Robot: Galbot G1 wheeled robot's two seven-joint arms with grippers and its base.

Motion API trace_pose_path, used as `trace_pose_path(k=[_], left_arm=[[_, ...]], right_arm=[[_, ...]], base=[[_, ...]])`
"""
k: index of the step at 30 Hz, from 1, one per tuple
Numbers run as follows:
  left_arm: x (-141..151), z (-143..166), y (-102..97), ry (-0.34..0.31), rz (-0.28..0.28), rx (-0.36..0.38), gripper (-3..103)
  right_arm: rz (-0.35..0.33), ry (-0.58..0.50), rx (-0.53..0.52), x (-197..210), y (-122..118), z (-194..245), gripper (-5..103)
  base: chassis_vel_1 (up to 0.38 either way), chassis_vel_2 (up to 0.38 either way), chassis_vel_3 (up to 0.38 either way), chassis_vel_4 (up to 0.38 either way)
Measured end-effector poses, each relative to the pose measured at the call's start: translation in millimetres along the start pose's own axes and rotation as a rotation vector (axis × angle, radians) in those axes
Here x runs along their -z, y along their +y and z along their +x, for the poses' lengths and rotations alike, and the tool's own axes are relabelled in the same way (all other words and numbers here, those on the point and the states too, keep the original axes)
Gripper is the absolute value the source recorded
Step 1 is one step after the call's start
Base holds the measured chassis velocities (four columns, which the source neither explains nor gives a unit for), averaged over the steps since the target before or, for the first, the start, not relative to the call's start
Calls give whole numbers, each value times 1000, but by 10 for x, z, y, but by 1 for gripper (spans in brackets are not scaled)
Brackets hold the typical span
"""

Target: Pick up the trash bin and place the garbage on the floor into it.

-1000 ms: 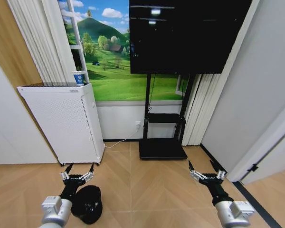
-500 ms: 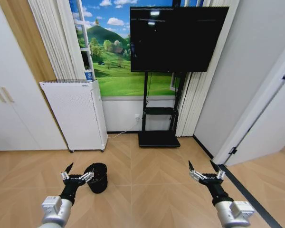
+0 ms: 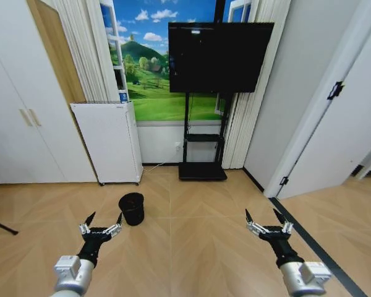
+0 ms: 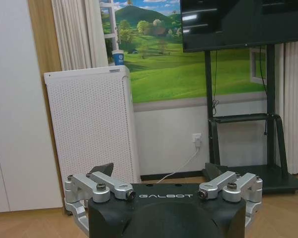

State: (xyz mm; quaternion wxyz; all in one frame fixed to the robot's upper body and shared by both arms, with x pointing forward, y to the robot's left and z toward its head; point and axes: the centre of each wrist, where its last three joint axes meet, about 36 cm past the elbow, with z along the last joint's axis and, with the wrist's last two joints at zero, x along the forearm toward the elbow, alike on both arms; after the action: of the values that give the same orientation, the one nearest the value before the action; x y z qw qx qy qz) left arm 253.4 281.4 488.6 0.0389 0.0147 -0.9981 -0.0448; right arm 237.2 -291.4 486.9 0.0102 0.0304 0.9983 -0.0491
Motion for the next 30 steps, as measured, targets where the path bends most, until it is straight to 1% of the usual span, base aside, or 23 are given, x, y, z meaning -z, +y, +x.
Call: trace_pose_path(k=[12,15,21,30], left_arm=[[0,0,0,0,0,0,100],[0,0,0,0,0,0,100],[0,0,0,0,0,0,100],[0,0,0,0,0,0,100]], right_arm=[[0,0,0,0,0,0,100],[0,0,0,0,0,0,100],[0,1,0,-1,0,1,100],[0,-1,0,1,0,-1,100]], base=[[347,-342,-348,352],[197,-163,-199,194],[4,-24,-55,40],[-38,36,56,-31]])
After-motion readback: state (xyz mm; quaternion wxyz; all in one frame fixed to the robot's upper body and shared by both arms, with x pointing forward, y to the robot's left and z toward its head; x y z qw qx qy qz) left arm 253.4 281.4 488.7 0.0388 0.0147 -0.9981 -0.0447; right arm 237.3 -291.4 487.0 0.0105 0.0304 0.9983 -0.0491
